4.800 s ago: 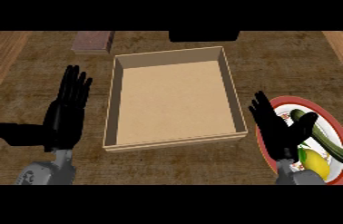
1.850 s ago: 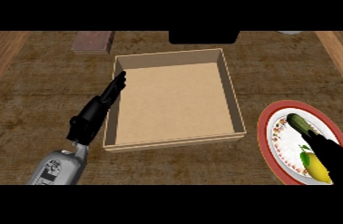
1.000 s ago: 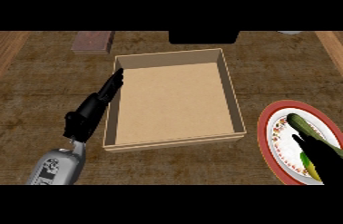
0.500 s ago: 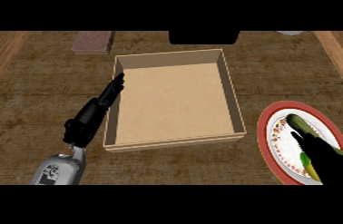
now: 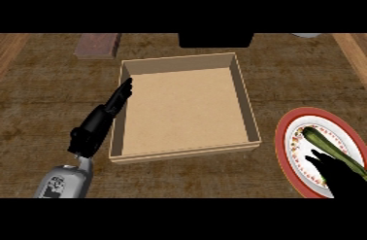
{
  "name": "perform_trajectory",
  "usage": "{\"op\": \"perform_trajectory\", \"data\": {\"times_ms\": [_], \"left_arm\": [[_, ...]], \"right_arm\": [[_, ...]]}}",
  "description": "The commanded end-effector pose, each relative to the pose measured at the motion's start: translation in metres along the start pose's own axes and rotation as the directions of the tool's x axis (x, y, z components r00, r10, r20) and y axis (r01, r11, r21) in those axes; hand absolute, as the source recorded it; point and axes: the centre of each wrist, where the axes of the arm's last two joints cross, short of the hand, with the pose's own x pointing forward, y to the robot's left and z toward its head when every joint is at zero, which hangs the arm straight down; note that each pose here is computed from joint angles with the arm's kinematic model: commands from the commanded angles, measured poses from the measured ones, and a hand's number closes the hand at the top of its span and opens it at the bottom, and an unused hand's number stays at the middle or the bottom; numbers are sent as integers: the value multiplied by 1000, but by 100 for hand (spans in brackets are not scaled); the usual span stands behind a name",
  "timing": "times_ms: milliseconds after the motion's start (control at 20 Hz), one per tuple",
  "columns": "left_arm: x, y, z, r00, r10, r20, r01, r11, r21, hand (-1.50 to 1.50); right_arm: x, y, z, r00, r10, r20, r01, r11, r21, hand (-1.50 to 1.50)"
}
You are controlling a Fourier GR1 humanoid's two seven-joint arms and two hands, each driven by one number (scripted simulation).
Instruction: Pick the lemon from the plate and place it in the cardboard box
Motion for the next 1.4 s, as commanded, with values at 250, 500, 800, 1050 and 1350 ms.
{"op": "perform_trajectory", "data": {"times_ms": [250, 500, 800, 1050, 1350], "left_arm": [[16, -9, -8, 1000, 3, 2, -3, 1000, -12, 0], [8, 2, -4, 1000, -13, 11, 13, 999, -34, 0], [9, -14, -8, 1000, -3, 11, 3, 999, -39, 0], [10, -13, -13, 1000, -5, 12, 6, 1000, -27, 0], [0, -8, -1, 1000, 14, -1, -14, 1000, -27, 0]], "right_arm": [[1, -6, -20, 999, 36, 8, -35, 988, -152, 150], [156, -13, 3, 939, 9, 344, 52, 984, -169, 150], [251, -46, 36, 909, 51, 413, 104, 934, -342, 150], [299, -53, 83, 908, 76, 411, 124, 890, -439, 150], [302, -77, 122, 865, 16, 502, 233, 873, -428, 150]]}}
